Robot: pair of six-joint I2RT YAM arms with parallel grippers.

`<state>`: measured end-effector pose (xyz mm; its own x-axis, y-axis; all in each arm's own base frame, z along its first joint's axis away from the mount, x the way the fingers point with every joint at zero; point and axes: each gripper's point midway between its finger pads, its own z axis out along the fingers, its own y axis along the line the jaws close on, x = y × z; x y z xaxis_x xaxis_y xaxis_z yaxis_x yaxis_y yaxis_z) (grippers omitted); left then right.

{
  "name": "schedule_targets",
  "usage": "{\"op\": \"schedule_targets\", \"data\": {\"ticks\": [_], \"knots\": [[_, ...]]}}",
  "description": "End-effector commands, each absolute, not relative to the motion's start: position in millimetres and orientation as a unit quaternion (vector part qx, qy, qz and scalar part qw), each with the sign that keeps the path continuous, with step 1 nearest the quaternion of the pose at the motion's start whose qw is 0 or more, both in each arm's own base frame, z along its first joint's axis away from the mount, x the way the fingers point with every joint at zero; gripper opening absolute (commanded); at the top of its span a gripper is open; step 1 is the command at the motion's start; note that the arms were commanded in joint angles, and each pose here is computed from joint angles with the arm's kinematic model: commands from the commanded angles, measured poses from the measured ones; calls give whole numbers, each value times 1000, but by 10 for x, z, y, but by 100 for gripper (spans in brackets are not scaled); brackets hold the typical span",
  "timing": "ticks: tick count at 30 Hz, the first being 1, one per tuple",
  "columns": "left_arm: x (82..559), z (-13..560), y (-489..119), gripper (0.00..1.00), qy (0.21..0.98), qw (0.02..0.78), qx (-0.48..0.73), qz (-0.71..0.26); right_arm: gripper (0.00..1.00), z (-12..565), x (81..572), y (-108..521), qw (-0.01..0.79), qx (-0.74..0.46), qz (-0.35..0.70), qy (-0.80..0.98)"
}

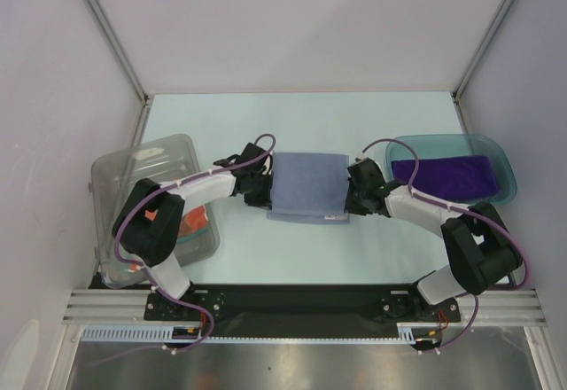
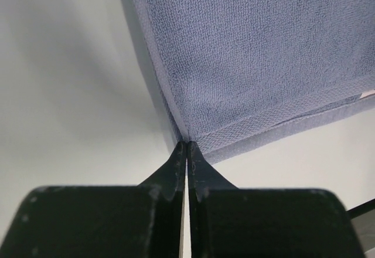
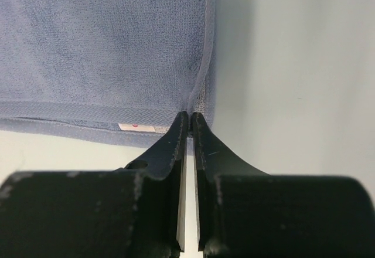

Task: Fold and stack the towels
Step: Fold the towel

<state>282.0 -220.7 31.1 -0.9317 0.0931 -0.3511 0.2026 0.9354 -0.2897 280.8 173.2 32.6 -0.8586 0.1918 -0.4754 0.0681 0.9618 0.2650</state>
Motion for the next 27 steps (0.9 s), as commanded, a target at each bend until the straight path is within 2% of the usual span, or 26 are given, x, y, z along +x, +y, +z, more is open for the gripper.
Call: {"op": "schedule_targets", "data": {"ticks": [1, 9, 11, 12, 13, 14, 15, 16, 21, 23, 24, 27], "knots": [[2912, 511, -2257, 0, 965, 189, 87, -162, 0, 552, 2926, 1744, 287, 66, 119, 948], [2916, 545, -2251, 0, 966, 185, 90, -157, 0, 613, 2924, 1766, 289, 61, 127, 947], [2911, 537, -2261, 9, 966, 183, 90, -159, 0, 607, 2925, 1775, 288, 61, 129, 947], [2912, 529, -2278, 21, 966, 182, 90, -163, 0, 604, 2924, 1781, 287, 60, 130, 947], [2901, 519, -2286, 21, 965, 179, 91, -166, 0, 608, 2930, 1791, 288, 60, 132, 947], [2901, 499, -2296, 18, 965, 178, 92, -167, 0, 602, 2931, 1792, 287, 60, 133, 947], [2896, 479, -2314, 5, 965, 175, 93, -172, 0, 593, 2922, 1796, 286, 60, 133, 947], [2881, 450, -2320, 0, 965, 171, 94, -174, 0, 590, 2923, 1800, 286, 59, 134, 947], [2851, 348, -2298, 1, 968, 163, 90, -169, 0, 584, 2917, 1802, 286, 58, 136, 947], [2879, 340, -2247, 8, 970, 170, 83, -154, 0, 585, 2916, 1801, 286, 58, 136, 947], [2879, 340, -2225, 18, 970, 172, 82, -149, 0, 589, 2919, 1809, 287, 57, 138, 946], [2898, 348, -2204, 26, 970, 178, 78, -143, 0, 573, 2914, 1810, 285, 58, 138, 947]]}}
